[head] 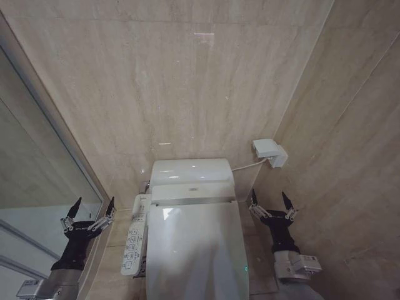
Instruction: Open the toilet lid, clean the toilet bowl with a toilet brush, close the toilet lid, and flush.
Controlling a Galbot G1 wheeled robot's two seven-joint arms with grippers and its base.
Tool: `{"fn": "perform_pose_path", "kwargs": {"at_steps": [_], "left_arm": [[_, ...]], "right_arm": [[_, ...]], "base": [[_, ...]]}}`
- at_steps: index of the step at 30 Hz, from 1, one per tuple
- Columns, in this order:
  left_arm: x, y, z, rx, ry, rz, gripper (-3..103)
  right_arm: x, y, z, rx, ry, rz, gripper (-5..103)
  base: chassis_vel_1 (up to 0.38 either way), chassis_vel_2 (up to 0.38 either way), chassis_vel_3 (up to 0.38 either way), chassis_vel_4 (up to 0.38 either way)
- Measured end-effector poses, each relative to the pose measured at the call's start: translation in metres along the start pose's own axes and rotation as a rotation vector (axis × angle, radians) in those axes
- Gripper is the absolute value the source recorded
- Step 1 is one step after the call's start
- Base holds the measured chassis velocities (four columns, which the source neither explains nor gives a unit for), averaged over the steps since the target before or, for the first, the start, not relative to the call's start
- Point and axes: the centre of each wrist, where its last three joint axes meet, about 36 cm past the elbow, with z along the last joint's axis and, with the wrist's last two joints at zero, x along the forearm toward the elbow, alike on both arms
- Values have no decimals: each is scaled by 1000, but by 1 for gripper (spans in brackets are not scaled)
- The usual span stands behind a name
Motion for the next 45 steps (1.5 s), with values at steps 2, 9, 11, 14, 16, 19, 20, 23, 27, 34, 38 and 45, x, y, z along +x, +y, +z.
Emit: {"fn": "perform_pose_path", "kwargs": {"at_steps": [2,9,11,14,16,19,20,23,27,34,38,45], "left_arm": [[-1,-5,-5,11,17,-11,100],[3,-20,-13,21,26,-15,100],[3,-23,-13,23,25,-15,100],[3,-25,-15,25,22,-22,100],[2,-26,-15,24,23,-28,100],[1,-26,-16,19,26,-33,100],[1,-26,-16,14,27,-36,100],[2,-27,-15,5,29,-41,100],[4,-31,-14,3,35,-44,100],[6,-35,-9,-4,42,-34,100],[4,-35,-8,-14,41,-33,100],[4,-35,-7,-24,43,-34,100]], "right_arm": [[0,0,0,0,0,0,100],[0,0,0,0,0,0,100],[0,0,0,0,0,0,100],[0,0,0,0,0,0,100],[0,0,0,0,0,0,100],[0,0,0,0,0,0,100],[0,0,0,0,0,0,100],[0,0,0,0,0,0,100],[0,0,0,0,0,0,100],[0,0,0,0,0,0,100],[0,0,0,0,0,0,100],[0,0,0,0,0,0,100]], "base": [[0,0,0,0],[0,0,0,0],[0,0,0,0],[0,0,0,0],[0,0,0,0],[0,0,0,0],[0,0,0,0],[0,0,0,0],[0,0,0,0],[0,0,0,0],[0,0,0,0],[0,0,0,0]]}}
